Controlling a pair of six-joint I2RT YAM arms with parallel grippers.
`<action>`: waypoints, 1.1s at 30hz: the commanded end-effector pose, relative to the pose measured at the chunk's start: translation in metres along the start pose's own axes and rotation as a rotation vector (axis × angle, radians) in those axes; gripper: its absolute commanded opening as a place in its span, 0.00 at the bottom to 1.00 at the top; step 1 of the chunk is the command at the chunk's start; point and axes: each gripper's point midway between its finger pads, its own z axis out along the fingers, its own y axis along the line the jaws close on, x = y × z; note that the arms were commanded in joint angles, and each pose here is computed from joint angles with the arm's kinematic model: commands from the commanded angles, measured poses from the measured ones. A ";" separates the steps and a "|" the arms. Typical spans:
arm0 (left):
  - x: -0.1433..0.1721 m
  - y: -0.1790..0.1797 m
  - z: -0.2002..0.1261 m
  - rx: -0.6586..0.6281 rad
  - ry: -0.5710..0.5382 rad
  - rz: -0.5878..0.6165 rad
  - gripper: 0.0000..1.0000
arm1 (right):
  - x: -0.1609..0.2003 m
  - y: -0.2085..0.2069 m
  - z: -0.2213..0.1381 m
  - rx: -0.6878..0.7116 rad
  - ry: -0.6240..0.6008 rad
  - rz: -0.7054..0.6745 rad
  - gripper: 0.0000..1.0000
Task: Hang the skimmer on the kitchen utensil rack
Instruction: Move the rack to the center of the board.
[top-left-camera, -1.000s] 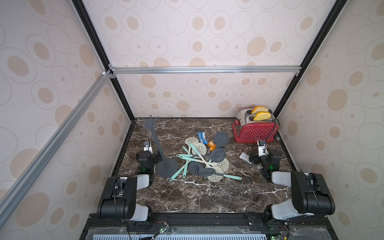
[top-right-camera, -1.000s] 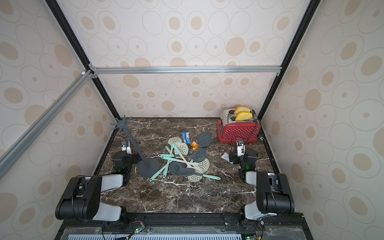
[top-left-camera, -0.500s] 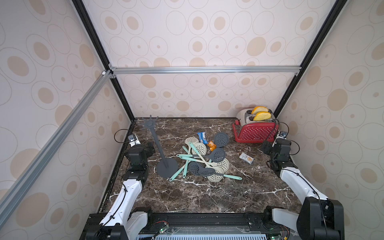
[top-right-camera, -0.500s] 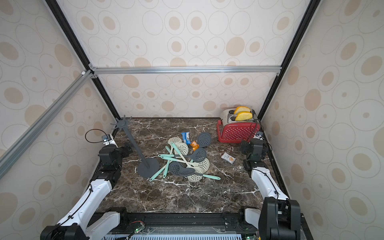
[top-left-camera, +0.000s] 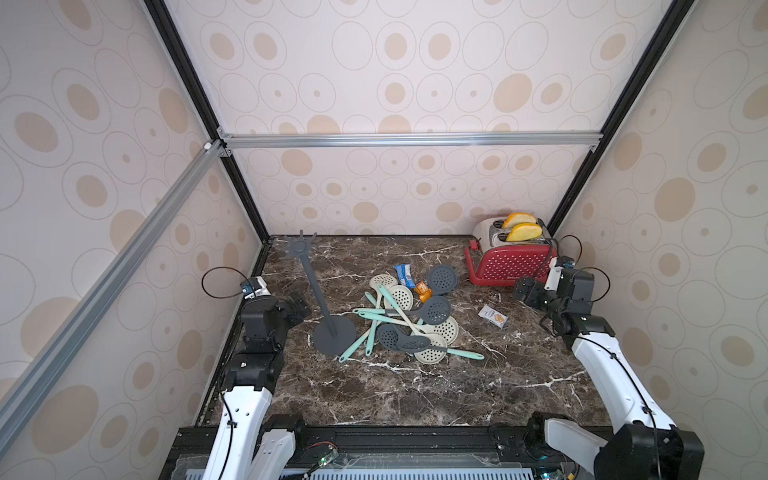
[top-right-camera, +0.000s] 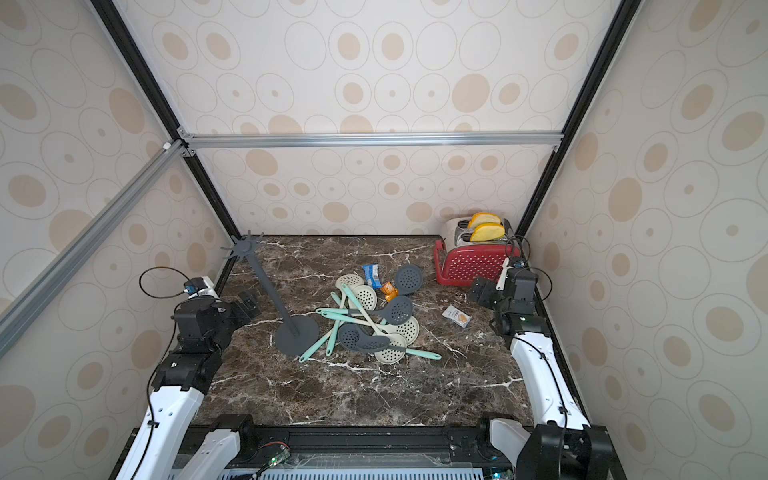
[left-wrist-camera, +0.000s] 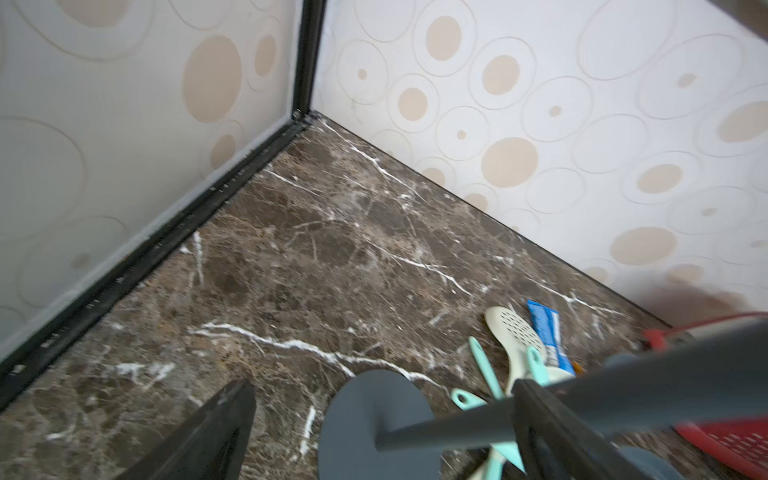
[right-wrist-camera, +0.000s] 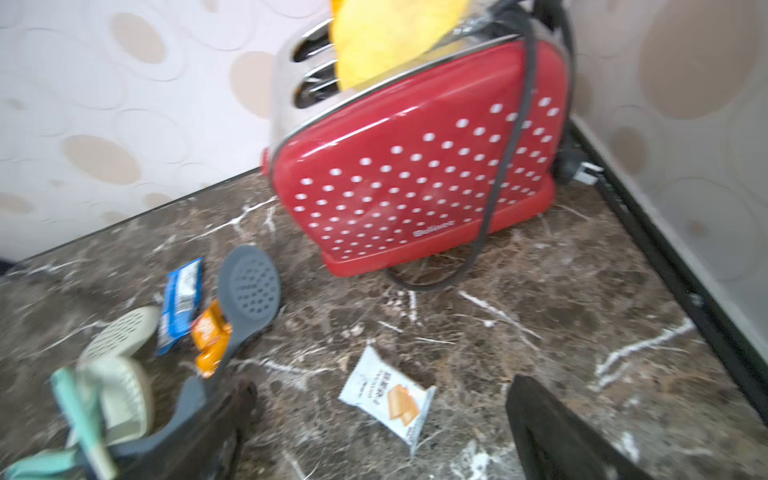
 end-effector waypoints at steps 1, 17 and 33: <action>0.028 -0.011 -0.011 0.079 0.130 -0.065 0.99 | -0.009 0.052 -0.016 -0.261 0.010 -0.031 1.00; 0.024 -0.048 -0.011 0.275 0.105 0.261 0.96 | 0.039 0.183 -0.069 -0.599 0.028 -0.413 1.00; 0.019 -0.065 0.033 0.407 -0.120 0.280 0.46 | 0.033 0.198 -0.091 -0.696 -0.023 -0.440 1.00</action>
